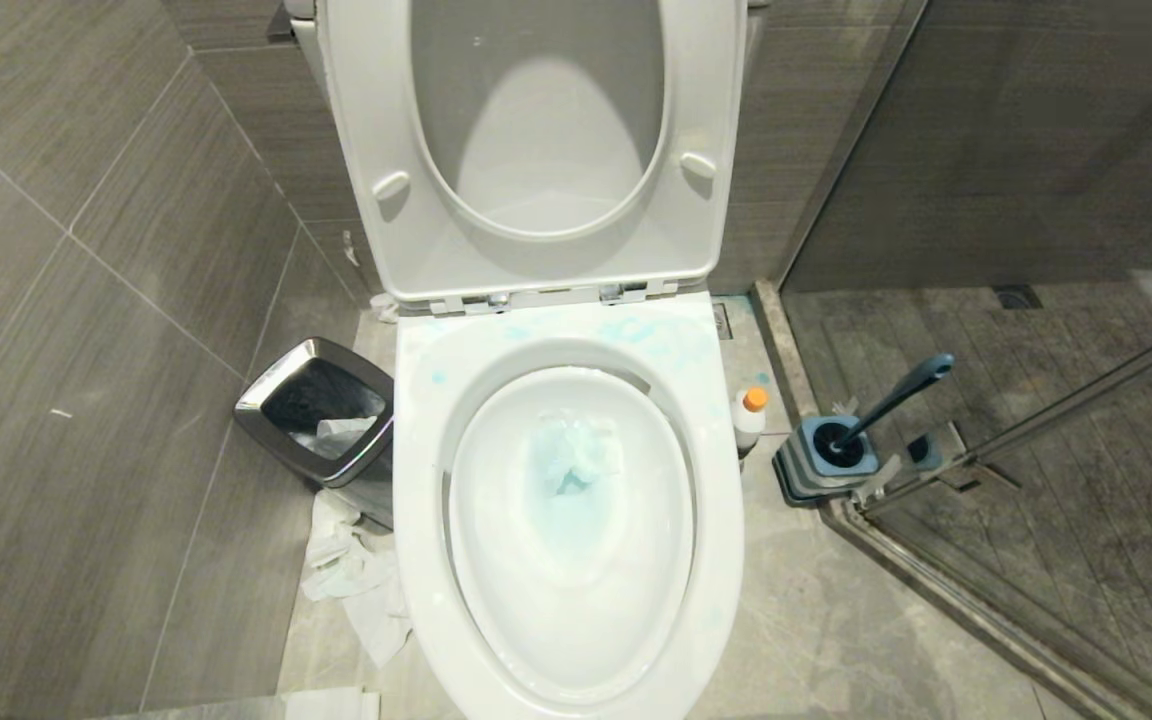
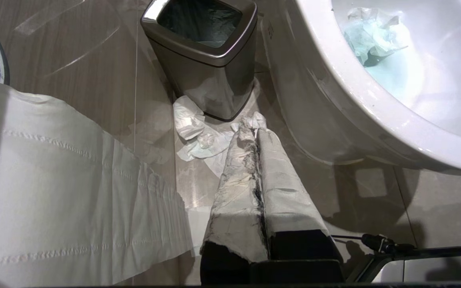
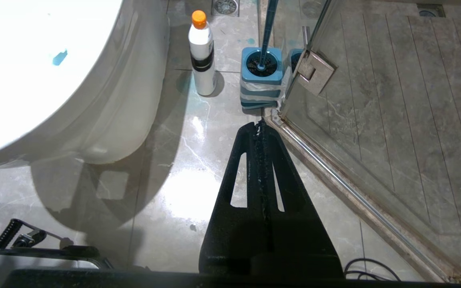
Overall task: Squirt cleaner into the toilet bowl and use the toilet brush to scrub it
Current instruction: Pour in the cleaning agent
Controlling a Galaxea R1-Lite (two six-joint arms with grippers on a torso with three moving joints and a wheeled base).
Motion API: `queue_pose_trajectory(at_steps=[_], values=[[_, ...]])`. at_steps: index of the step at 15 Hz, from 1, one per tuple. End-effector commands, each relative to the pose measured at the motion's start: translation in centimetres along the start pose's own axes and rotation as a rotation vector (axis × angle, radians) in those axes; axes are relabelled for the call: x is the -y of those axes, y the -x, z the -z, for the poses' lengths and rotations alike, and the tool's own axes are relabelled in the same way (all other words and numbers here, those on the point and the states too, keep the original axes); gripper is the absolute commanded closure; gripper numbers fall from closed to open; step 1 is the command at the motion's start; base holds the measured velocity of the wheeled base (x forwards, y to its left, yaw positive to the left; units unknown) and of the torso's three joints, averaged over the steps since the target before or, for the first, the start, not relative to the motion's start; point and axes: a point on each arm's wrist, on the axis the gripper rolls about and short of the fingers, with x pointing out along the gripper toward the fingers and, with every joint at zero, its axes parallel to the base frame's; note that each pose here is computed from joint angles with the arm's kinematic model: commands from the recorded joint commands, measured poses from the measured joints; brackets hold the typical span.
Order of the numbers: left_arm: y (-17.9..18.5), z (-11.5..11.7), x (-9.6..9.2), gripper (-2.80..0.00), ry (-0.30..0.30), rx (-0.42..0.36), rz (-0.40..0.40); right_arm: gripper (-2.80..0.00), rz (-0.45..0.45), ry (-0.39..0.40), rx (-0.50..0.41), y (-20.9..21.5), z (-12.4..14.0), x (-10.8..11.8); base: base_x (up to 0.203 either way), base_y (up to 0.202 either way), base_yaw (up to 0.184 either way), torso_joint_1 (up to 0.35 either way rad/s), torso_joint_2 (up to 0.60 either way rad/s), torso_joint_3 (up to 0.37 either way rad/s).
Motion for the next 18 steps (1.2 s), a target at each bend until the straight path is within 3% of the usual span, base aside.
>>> queue_pose_trajectory(at_steps=[1,8,18], values=[[-0.02,0.00,0.01,0.00,-0.006,-0.003,0.002,0.00,0.000,0.000,-0.002,-0.01,0.00,0.00,0.000,0.000,0.000,0.000,0.00,0.000],[-0.01,-0.04,0.00,0.00,-0.012,-0.002,0.001,0.00,0.000,0.000,-0.002,-0.01,0.00,0.00,0.000,0.000,0.000,0.000,0.00,-0.026],[-0.01,-0.04,0.00,0.00,-0.017,-0.002,0.002,0.00,0.000,0.000,-0.002,-0.01,0.00,0.00,0.000,0.000,0.000,0.002,0.00,-0.191]])
